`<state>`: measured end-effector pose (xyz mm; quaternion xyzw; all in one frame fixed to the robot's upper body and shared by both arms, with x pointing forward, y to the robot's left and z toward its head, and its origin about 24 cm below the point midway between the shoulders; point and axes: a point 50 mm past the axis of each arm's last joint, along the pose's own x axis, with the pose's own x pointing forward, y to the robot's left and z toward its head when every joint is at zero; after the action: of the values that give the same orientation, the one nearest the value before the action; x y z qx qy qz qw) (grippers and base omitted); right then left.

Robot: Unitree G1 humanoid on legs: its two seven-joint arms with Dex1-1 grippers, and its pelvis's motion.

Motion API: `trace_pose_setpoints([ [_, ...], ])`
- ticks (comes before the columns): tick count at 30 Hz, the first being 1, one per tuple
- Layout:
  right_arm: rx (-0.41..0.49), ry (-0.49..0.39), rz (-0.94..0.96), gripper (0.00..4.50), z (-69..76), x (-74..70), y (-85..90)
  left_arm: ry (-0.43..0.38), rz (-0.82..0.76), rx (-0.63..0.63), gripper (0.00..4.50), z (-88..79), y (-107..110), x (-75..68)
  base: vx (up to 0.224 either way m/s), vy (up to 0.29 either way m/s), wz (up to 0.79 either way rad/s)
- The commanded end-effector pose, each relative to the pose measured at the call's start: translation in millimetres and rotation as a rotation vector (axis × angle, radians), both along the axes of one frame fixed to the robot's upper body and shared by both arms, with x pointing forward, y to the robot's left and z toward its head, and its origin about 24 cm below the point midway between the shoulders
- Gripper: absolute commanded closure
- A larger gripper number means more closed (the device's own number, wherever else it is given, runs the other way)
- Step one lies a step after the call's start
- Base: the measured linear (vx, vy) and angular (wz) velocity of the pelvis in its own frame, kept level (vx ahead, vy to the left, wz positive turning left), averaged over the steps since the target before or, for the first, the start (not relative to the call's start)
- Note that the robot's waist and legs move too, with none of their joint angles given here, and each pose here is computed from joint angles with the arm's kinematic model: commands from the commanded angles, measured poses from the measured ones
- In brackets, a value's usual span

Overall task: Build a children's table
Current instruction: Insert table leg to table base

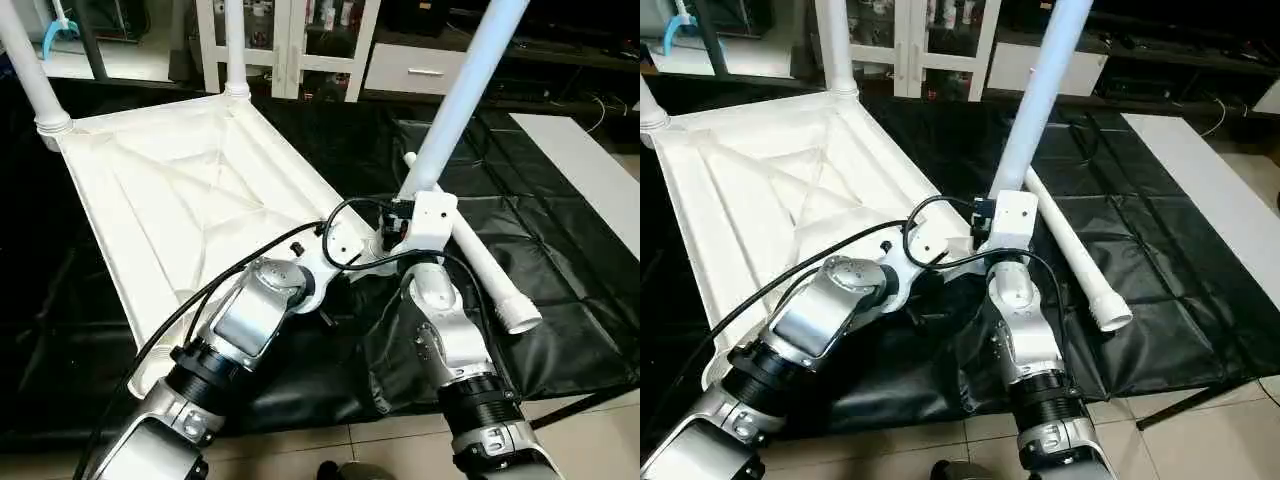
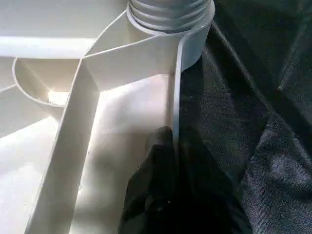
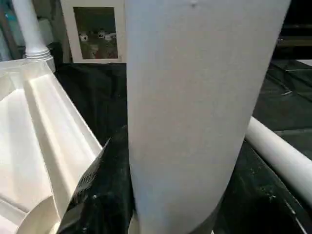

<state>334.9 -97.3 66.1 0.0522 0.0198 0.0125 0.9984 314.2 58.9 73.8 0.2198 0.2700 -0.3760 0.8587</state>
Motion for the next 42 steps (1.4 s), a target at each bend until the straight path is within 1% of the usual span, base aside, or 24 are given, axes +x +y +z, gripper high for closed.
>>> trace_pose_setpoints([
  [1,-0.067,0.232,-0.088,1.96,-49.1,-12.8,-33.4,-0.080,0.113,0.027,4.50,16.6,22,12.0,0.000,0.000,0.00],
  [2,-0.063,0.233,-0.085,1.96,-49.4,-12.8,-33.1,-0.080,0.112,0.028,4.50,16.4,22,11.9,0.000,0.000,0.00],
  [3,-0.059,0.238,-0.082,1.79,-49.9,-12.7,-32.8,-0.079,0.111,0.030,4.50,16.2,22,11.7,0.000,0.000,0.00],
  [5,-0.057,0.240,-0.080,1.79,-50.3,-12.6,-32.7,-0.079,0.110,0.031,4.50,16.2,22,11.6,0.000,0.000,0.00],
  [7,-0.057,0.245,-0.076,1.49,-50.6,-12.5,-32.2,-0.078,0.105,0.031,4.50,16.3,22,11.5,0.000,0.000,0.00],
  [13,-0.067,0.249,-0.054,0.96,-50.0,-12.7,-31.1,-0.079,0.099,0.031,4.50,15.9,22,11.6,0.000,0.000,0.00],
  [14,-0.070,0.250,-0.051,0.96,-50.0,-12.7,-31.2,-0.079,0.098,0.031,4.50,15.9,22,11.5,0.000,0.000,0.00],
  [15,-0.077,0.250,-0.041,0.83,-49.6,-12.6,-30.7,-0.080,0.097,0.031,4.50,16.0,22,11.6,0.000,0.000,0.00],
  [22,-0.071,0.218,0.075,0.83,-40.5,-13.1,-22.1,-0.078,0.097,0.032,4.50,15.5,25,11.5,0.000,0.000,0.00],
  [24,-0.080,0.194,0.119,0.83,-37.0,-14.6,-19.4,-0.079,0.097,0.032,4.50,15.5,25,11.5,0.000,0.000,0.00],
  [27,-0.074,0.181,0.141,0.83,-35.3,-15.4,-18.3,-0.079,0.097,0.032,4.50,15.5,25,11.8,0.000,0.000,0.00],
  [31,-0.061,0.173,0.155,0.83,-33.7,-16.2,-18.5,-0.078,0.093,0.030,4.50,15.6,25,11.6,0.000,0.000,0.00],
  [35,-0.081,0.155,0.159,0.83,-30.2,-16.8,-21.5,-0.076,0.089,0.032,4.50,15.2,25,11.4,0.000,0.000,0.00],
  [42,-0.068,0.141,0.144,0.83,-26.7,-16.1,-25.8,-0.074,0.082,0.031,4.50,15.5,25,11.0,0.000,0.000,0.00],
])
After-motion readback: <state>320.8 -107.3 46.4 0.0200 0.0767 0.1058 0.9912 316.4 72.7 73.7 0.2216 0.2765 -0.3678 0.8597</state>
